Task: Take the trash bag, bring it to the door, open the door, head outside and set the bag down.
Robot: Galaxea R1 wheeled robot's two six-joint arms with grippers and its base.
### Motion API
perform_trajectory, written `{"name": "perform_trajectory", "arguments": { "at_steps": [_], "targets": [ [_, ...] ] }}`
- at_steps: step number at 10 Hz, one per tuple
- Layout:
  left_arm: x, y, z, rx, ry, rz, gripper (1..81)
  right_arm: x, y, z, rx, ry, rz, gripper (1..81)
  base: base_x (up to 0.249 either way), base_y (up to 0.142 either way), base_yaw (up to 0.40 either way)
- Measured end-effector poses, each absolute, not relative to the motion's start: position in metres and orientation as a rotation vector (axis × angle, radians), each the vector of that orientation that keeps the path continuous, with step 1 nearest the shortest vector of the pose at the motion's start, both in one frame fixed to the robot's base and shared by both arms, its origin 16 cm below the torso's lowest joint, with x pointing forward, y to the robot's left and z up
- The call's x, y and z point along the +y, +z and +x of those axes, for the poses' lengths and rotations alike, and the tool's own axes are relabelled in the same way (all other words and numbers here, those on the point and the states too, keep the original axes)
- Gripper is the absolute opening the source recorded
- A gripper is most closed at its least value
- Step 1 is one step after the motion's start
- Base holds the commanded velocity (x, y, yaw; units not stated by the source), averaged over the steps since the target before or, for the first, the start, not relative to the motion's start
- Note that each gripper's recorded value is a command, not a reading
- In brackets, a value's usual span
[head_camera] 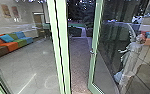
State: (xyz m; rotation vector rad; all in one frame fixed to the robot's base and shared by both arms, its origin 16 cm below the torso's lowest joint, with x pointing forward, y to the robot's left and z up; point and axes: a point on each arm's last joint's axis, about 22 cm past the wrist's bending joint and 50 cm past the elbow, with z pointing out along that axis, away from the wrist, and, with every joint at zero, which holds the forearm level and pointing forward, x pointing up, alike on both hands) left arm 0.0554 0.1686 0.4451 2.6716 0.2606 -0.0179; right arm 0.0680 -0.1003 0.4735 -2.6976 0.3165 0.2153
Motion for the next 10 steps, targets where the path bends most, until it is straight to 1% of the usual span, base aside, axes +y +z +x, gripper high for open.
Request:
{"name": "perform_trajectory", "arguments": {
  "at_steps": [2, 4, 5, 6, 7, 10],
  "targets": [
    [0.169, 0.445, 0.056, 0.261, -0.017, 2.672, 1.0, -0.1, 0.473, 0.068, 0.316, 0.215, -2.698, 81.1, 0.0, -0.105, 0.0],
    [0.18, 0.443, 0.058, 0.261, -0.009, 2.69, 1.0, -0.083, 0.477, 0.061, 0.292, 0.22, -2.669, 81.1, 0.0, -0.126, 0.0],
    [0.158, 0.446, 0.061, 0.257, -0.007, 2.66, 1.0, -0.108, 0.471, 0.065, 0.302, 0.215, -2.71, 81.1, 0.0, -0.129, 0.0],
    [0.153, 0.447, 0.057, 0.253, -0.017, 2.651, 1.0, -0.115, 0.468, 0.063, 0.303, 0.22, -2.727, 81.1, 0.0, -0.129, 0.0],
    [0.165, 0.445, 0.054, 0.255, -0.023, 2.669, 1.0, -0.1, 0.471, 0.061, 0.297, 0.22, -2.702, 81.1, 0.0, -0.129, 0.0],
    [0.171, 0.444, 0.057, 0.258, -0.013, 2.678, 1.0, -0.095, 0.469, 0.059, 0.259, 0.214, -2.708, 81.1, 0.0, -0.129, 0.0]
  ]
}}
